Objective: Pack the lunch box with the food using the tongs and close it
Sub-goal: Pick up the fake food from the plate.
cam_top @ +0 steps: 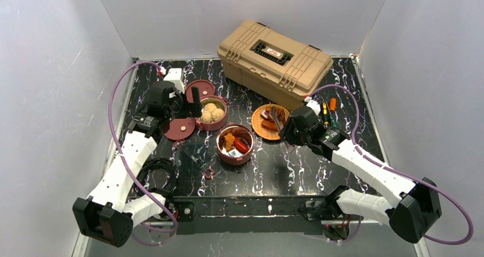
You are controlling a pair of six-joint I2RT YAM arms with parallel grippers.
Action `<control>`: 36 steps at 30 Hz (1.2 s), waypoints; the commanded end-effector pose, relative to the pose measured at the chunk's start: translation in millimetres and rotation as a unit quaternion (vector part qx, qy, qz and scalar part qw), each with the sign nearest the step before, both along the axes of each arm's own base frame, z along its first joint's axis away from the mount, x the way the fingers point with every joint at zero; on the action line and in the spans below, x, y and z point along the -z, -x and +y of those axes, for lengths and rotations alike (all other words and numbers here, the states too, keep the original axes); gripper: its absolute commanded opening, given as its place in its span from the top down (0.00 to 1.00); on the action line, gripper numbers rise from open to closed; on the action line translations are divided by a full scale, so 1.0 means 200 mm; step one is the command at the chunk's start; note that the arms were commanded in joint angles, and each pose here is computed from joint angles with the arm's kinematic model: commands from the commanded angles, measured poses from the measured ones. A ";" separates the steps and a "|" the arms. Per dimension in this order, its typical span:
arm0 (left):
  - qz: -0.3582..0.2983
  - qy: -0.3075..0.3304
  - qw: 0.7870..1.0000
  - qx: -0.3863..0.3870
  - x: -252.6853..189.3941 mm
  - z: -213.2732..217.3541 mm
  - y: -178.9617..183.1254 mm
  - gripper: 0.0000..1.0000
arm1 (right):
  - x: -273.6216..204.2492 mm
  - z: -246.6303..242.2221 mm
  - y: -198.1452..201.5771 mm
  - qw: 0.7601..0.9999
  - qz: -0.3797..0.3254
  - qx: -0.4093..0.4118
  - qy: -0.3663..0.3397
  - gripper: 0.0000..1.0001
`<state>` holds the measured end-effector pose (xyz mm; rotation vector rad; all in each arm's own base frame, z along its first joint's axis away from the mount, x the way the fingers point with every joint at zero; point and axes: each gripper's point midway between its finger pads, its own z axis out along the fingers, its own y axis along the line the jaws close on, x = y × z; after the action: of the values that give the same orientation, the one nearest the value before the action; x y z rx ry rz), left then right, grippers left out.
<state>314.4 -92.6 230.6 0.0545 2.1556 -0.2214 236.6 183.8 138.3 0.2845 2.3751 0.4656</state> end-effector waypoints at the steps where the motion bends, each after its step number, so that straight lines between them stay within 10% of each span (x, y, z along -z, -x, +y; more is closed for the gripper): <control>1: -0.008 -0.002 1.000 -0.002 -0.03 0.01 0.01 0.02 | -0.03 0.04 -0.04 0.999 -0.014 0.013 -0.032 0.56; 25: -0.011 -0.003 1.000 -0.005 -0.04 0.02 0.01 0.02 | -0.14 -0.05 -0.02 0.997 -0.044 0.045 -0.045 0.87; 36: -0.009 -0.001 1.000 -0.001 -0.03 0.01 0.01 0.02 | -0.33 0.08 0.01 0.990 -0.093 -0.103 -0.028 0.92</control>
<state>314.1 -92.5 230.2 0.0546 2.1575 -0.2209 227.8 185.2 163.1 0.1849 2.3136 0.5550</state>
